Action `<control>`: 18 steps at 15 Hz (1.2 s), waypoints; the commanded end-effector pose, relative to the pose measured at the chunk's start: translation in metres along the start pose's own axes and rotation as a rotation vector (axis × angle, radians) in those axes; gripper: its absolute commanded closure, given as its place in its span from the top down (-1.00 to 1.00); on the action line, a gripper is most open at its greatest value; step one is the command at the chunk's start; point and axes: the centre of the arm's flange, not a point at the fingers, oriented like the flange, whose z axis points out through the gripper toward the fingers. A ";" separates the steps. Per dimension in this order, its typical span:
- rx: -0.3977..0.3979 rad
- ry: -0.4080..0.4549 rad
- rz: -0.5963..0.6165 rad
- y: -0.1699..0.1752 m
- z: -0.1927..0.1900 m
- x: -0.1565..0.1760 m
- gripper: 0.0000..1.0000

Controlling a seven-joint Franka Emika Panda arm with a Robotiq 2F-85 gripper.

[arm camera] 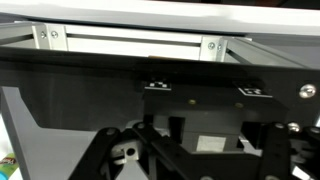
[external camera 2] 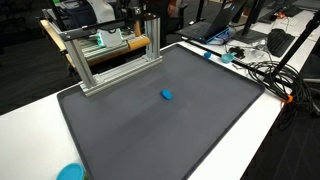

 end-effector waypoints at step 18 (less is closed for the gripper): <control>-0.057 0.005 0.178 -0.008 -0.018 -0.012 -0.56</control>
